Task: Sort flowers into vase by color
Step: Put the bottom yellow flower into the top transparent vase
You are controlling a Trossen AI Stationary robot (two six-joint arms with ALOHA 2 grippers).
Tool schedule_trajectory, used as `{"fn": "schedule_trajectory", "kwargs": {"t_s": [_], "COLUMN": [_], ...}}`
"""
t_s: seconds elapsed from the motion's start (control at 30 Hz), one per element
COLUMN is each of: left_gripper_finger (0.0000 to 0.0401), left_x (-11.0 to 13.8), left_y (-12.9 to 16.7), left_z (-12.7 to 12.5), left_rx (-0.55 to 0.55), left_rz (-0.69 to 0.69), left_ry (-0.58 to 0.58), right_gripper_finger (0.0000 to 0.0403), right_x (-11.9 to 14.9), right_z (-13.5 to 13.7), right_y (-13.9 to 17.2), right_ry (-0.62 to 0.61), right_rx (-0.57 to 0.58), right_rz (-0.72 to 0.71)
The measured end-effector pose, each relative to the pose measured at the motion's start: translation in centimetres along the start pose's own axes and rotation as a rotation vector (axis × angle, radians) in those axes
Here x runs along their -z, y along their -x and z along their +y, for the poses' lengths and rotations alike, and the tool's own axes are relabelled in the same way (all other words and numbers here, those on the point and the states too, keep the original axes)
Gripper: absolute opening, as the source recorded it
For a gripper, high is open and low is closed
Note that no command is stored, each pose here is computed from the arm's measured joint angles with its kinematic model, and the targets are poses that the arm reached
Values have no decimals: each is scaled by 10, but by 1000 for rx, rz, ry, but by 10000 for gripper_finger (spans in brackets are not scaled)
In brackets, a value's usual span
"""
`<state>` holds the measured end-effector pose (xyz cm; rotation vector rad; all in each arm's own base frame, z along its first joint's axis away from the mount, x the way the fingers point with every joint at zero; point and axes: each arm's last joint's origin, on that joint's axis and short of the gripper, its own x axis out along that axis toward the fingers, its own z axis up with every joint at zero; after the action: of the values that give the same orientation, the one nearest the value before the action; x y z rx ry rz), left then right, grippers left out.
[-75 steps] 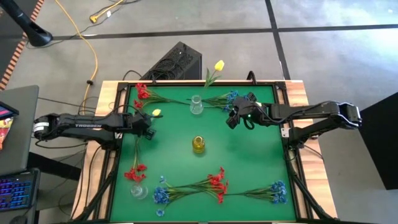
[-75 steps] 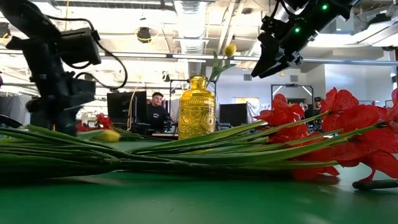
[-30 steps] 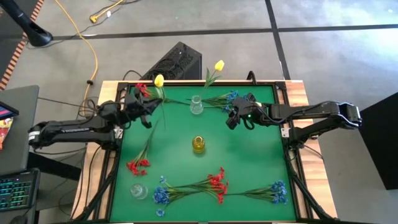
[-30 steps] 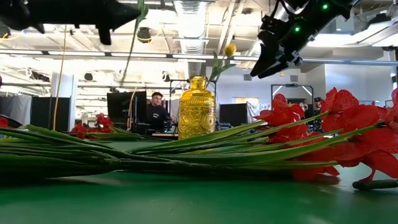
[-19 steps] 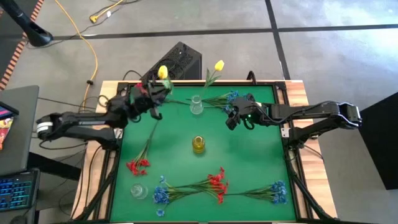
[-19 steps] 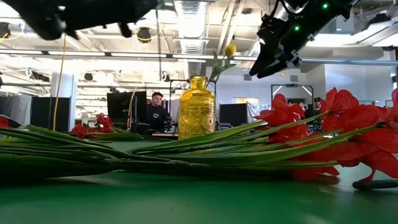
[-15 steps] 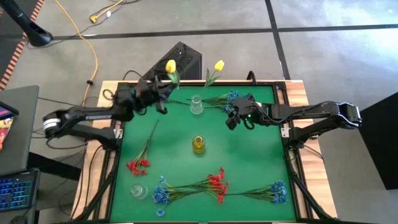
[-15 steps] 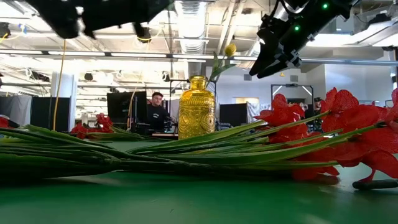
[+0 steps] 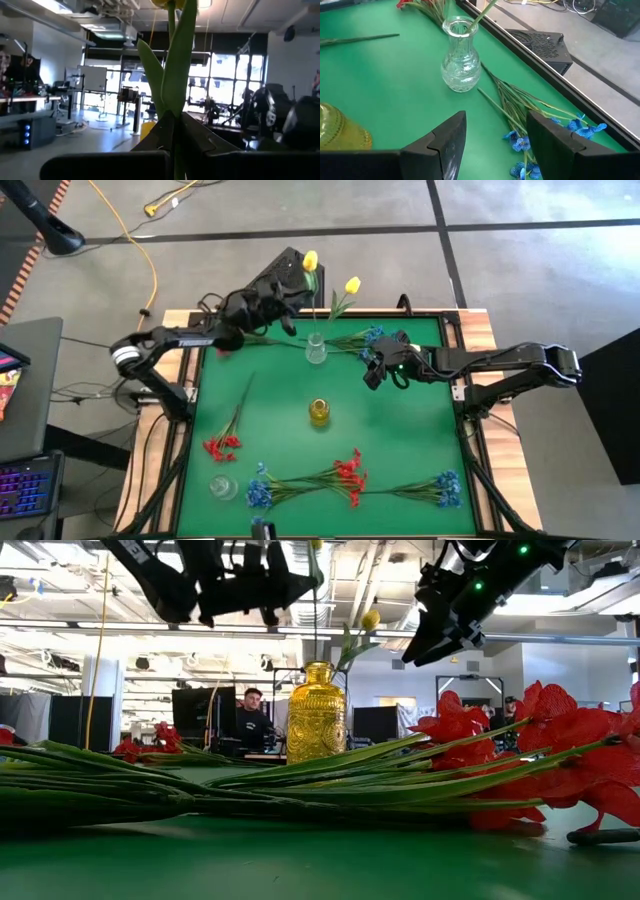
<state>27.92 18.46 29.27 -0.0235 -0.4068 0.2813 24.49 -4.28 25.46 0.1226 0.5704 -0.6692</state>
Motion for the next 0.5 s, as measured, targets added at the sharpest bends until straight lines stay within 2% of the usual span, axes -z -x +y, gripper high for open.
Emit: {"fn": "schedule_trajectory", "kwargs": {"t_s": [0.33,0.5], "left_gripper_finger": [2,2], "left_x": [6,14], "left_y": [2,2], "left_z": [9,9], "left_rx": [-19,-28], "left_rz": [38,116], "left_ry": [-12,-35], "right_gripper_finger": [234,234], "right_x": [0,0], "right_z": [0,0], "right_y": [0,0], "right_ry": [4,4], "right_rx": [0,0], "right_rz": [3,2]}}
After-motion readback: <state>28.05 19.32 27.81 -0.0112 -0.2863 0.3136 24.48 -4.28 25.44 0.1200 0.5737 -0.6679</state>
